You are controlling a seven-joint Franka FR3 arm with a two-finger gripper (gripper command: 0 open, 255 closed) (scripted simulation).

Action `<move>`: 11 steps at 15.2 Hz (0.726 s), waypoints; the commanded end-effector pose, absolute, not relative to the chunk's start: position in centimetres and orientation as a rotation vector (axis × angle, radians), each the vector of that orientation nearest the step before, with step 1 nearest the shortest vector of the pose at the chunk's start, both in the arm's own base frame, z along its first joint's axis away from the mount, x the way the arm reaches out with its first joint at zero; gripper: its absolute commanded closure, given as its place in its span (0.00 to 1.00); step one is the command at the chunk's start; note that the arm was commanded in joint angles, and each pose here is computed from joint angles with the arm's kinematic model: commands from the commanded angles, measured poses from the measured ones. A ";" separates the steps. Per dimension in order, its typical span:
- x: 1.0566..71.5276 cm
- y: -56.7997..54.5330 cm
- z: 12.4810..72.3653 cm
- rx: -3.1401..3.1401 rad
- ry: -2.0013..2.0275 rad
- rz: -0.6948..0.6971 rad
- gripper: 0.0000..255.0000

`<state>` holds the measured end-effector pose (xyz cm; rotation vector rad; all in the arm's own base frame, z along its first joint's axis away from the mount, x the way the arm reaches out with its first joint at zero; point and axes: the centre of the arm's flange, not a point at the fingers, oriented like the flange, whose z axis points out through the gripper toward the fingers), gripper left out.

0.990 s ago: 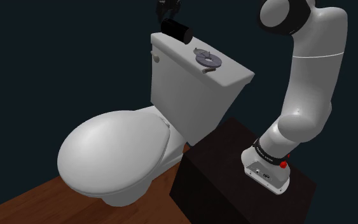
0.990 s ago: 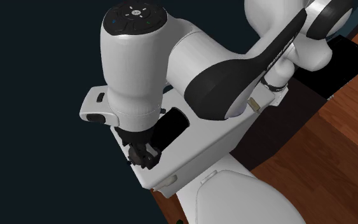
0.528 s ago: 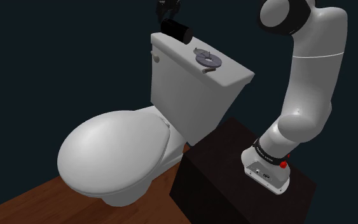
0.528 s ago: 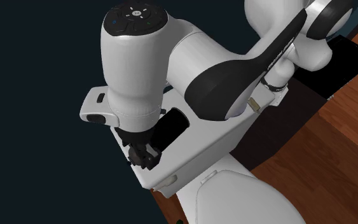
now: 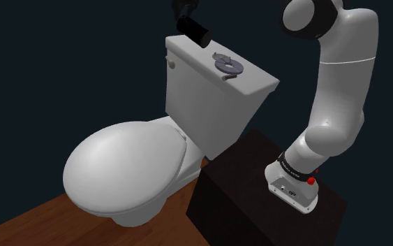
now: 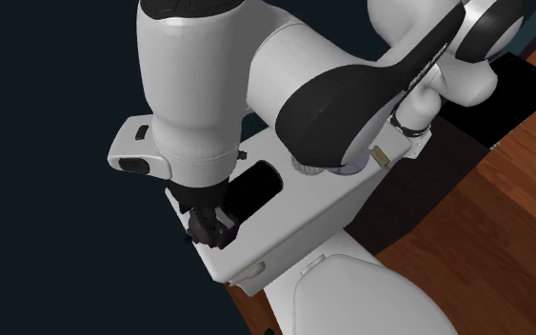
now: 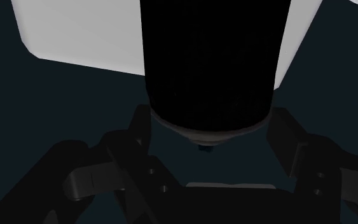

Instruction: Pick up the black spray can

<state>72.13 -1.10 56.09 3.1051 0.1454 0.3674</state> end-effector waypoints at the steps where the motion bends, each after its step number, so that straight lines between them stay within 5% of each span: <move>1: 72.1 -1.0 57.2 3.105 0.146 0.368 1.00; 11: 72.1 -1.0 61.5 3.105 0.146 0.368 1.00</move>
